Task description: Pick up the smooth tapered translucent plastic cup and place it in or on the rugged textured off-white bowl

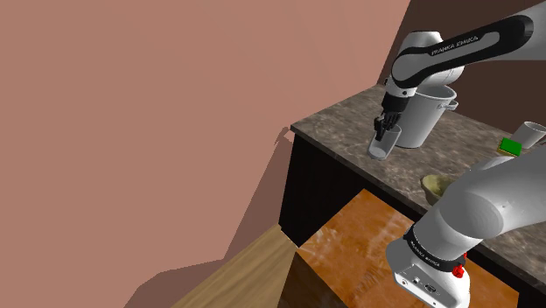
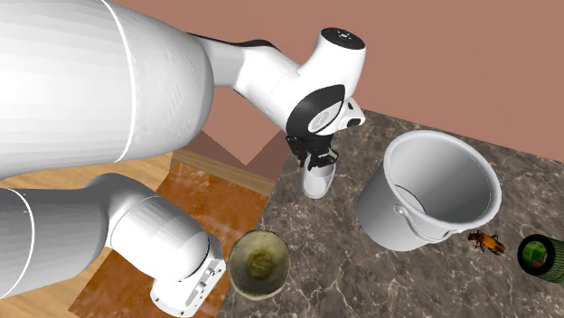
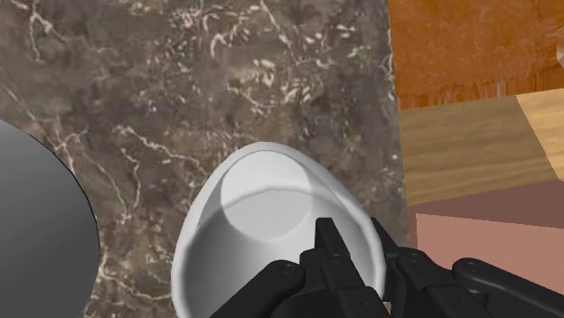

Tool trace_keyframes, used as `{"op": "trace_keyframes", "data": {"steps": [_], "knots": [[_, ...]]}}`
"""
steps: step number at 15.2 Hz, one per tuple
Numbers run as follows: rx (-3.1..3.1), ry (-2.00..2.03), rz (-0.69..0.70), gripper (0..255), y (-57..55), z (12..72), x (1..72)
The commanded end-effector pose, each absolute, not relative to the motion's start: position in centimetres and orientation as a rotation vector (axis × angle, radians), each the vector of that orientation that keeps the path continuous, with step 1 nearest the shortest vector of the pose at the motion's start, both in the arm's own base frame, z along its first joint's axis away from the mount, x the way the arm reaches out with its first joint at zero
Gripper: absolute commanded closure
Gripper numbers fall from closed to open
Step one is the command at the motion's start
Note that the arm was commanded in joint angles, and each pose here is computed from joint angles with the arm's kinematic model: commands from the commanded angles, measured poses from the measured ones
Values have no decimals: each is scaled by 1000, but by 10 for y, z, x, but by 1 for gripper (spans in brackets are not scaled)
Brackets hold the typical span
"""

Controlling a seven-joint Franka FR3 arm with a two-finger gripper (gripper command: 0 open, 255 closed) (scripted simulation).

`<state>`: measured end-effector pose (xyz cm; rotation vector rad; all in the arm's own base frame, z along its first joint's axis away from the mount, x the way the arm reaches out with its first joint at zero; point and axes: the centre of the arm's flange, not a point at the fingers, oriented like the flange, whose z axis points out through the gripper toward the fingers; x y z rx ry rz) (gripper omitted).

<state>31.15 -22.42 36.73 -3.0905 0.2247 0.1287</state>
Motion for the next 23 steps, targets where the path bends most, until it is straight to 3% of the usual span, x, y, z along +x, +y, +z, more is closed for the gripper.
{"op": "trace_keyframes", "data": {"steps": [1, 23], "knots": [[-3090, 225, 130, 255, -224, 372, 311], [-3090, 225, 130, 255, -224, 489, 311]]}}
